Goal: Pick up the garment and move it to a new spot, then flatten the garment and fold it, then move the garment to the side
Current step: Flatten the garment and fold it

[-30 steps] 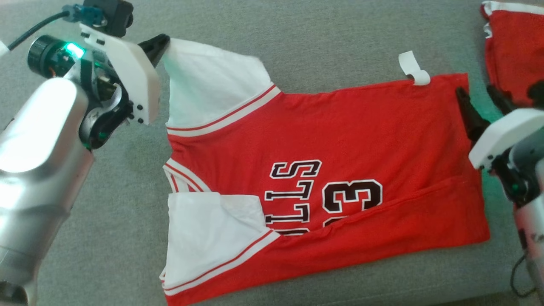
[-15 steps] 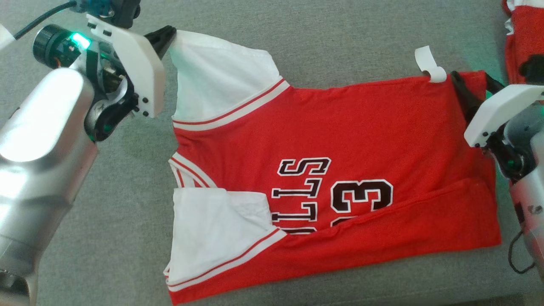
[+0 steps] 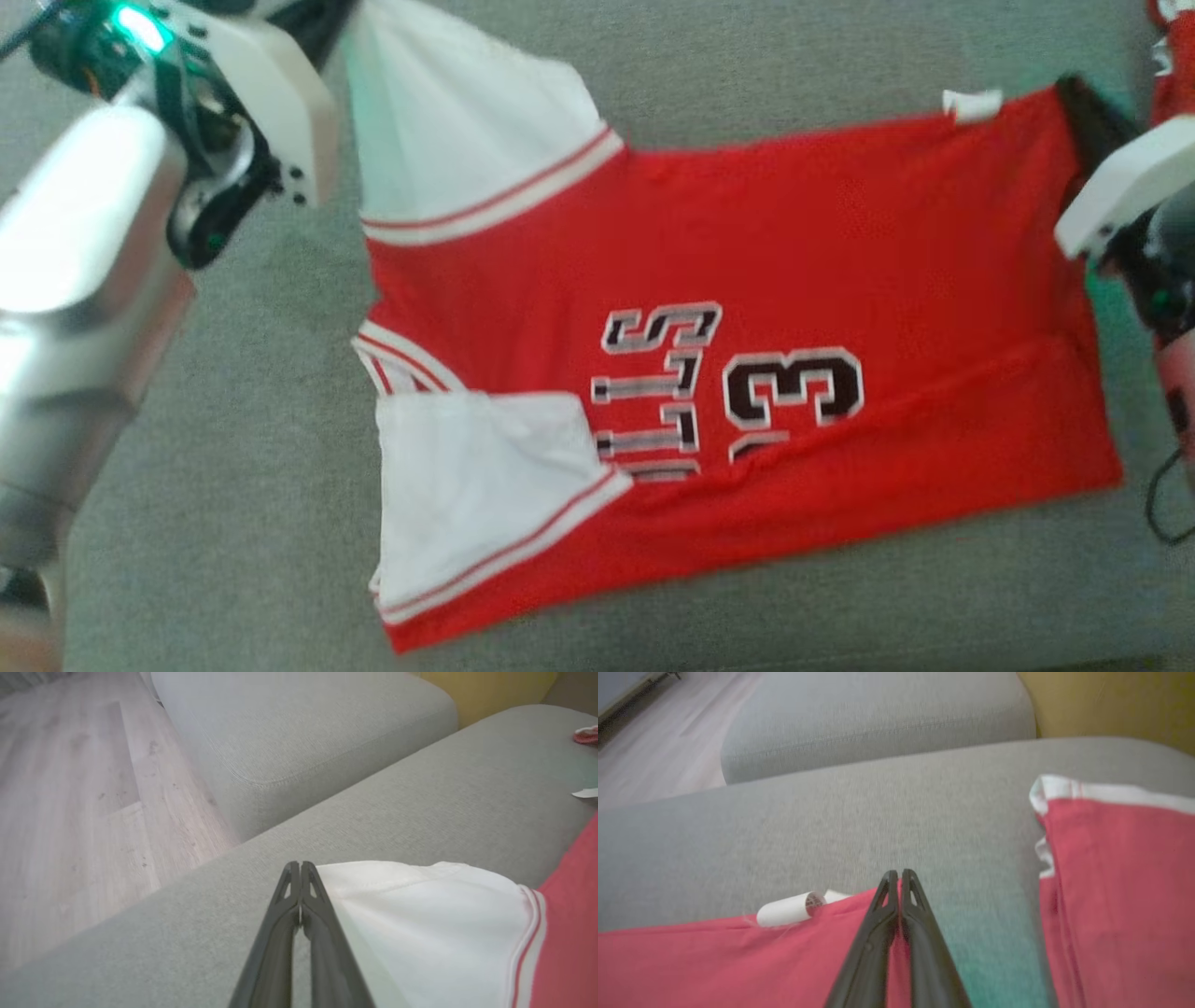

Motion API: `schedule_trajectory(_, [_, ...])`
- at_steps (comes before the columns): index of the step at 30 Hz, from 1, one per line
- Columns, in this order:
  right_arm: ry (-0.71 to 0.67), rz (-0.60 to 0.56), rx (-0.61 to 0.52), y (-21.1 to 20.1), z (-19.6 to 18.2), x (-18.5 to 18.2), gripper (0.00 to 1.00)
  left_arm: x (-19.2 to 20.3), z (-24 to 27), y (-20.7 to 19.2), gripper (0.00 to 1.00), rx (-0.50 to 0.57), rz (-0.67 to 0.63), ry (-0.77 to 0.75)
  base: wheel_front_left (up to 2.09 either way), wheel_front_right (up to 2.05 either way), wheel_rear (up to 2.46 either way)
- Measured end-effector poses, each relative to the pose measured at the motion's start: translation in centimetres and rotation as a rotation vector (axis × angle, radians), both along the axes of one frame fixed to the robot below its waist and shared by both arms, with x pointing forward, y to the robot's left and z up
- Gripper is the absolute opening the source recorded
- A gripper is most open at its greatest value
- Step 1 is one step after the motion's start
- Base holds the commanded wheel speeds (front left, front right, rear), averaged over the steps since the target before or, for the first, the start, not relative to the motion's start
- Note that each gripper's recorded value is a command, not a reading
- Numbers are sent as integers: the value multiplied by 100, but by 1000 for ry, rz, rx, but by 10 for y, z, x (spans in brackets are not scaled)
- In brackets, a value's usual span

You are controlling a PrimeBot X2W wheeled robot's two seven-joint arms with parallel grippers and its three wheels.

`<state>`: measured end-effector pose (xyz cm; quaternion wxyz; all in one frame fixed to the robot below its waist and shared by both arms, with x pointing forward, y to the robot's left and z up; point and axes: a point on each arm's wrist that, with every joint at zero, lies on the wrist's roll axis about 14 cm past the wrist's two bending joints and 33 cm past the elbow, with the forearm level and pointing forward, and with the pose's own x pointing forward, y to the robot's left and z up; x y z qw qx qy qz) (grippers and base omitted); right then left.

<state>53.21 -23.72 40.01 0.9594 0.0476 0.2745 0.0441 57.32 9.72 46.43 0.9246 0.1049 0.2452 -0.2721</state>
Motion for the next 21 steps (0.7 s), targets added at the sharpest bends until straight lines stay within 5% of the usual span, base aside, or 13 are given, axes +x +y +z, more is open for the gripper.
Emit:
schedule_trajectory(10, [-167, -36, 21, -3, 40, 53, 0, 42, 46, 15, 0, -33, 55, -219, 0, 0, 0])
schedule_trajectory(21, [-133, -5, 2, 4, 34, 29, 0, -1, 28, 22, 0, -87, 77, -186, 0, 0, 0])
